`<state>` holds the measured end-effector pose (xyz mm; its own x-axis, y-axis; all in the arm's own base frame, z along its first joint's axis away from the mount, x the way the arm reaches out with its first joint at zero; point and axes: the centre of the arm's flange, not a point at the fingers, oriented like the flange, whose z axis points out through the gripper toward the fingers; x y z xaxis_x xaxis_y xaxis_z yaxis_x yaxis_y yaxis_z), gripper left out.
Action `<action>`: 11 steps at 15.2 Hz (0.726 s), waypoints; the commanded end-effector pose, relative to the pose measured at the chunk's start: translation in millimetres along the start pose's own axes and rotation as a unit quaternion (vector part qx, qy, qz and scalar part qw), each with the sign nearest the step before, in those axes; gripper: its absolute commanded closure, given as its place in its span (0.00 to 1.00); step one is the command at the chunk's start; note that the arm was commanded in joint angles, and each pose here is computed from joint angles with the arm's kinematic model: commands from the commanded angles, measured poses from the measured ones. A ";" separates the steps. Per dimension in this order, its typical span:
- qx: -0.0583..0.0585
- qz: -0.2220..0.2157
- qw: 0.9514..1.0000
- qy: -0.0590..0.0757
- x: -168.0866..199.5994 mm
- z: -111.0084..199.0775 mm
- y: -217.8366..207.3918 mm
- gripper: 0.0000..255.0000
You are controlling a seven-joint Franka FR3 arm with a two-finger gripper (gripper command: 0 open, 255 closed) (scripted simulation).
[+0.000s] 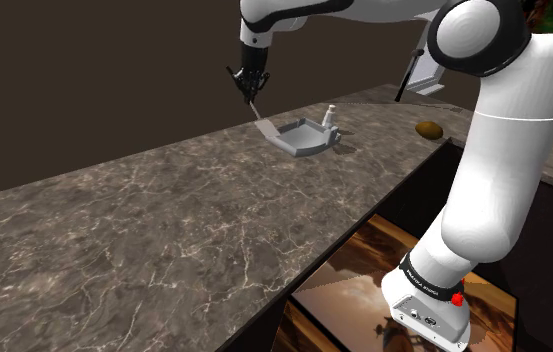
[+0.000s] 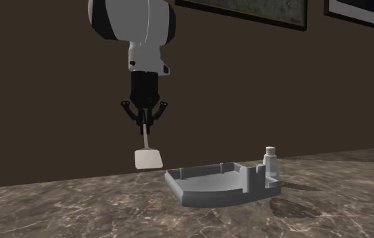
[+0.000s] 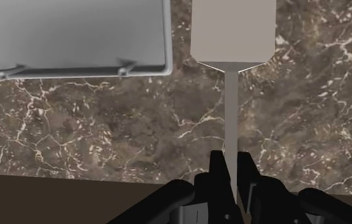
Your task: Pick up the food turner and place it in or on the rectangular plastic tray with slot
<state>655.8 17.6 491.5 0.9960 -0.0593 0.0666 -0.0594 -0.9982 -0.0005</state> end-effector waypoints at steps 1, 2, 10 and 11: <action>0.000 0.000 1.000 0.000 -0.6 -10.7 0.2 1.00; 0.000 0.000 1.000 0.000 -0.2 -16.0 0.2 1.00; 0.000 0.000 1.000 0.000 -51.5 -28.1 76.4 1.00; 0.000 0.000 1.000 0.000 -58.8 -29.4 87.3 1.00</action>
<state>598.7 -55.6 514.3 0.9960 -0.0603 0.0663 -0.0604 -0.9982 -0.0001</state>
